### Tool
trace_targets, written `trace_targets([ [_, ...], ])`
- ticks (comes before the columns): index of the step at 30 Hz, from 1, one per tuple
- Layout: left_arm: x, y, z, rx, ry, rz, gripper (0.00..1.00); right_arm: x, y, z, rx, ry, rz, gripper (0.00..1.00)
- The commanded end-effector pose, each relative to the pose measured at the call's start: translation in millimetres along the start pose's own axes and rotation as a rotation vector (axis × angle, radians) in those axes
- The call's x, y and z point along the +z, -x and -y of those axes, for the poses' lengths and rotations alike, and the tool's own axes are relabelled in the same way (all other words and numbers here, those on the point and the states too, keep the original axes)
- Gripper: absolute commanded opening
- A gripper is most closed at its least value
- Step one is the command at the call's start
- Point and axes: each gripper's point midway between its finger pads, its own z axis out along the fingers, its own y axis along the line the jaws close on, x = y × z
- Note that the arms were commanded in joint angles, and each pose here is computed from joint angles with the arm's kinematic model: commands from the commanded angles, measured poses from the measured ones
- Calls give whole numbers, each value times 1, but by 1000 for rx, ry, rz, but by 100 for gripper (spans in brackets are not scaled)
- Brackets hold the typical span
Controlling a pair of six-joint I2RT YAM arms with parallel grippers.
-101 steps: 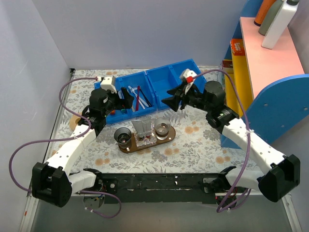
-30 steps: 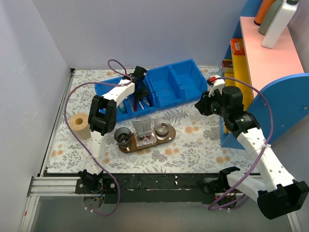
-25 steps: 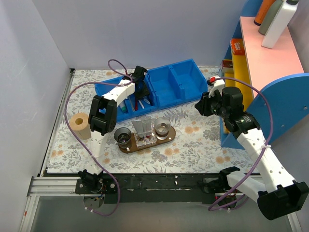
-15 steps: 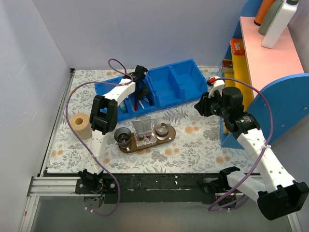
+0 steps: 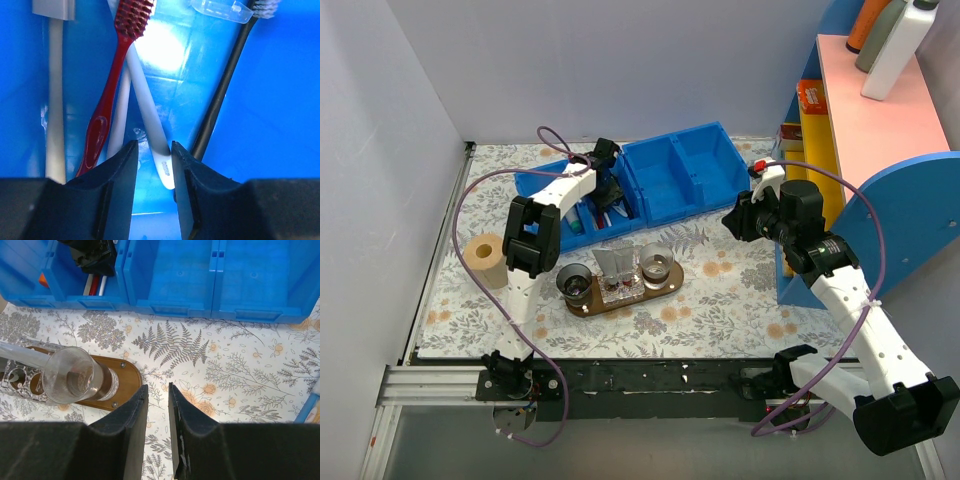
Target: Prepare toiletry sets of a toothbrush and toothpaste on the tray
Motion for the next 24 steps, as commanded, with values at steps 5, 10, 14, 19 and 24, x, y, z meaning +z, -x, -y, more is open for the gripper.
trace_targets([
  [5, 26, -1, -38, -29, 120, -16, 20, 1, -3, 2, 8, 2, 2, 30],
  [10, 22, 3, -39, -14, 124, -1, 5, 0, -4, 2, 3, 1, 3, 29],
  [14, 2, 16, -29, 20, 64, 43, 0, -1, -1, 2, -5, 2, 12, 30],
  [19, -42, 48, -4, 69, -60, 170, 0, -2, 4, 0, -15, 10, 31, 29],
  [24, -79, 73, 23, 119, -187, 270, 0, -3, 1, -4, -13, 32, 39, 29],
])
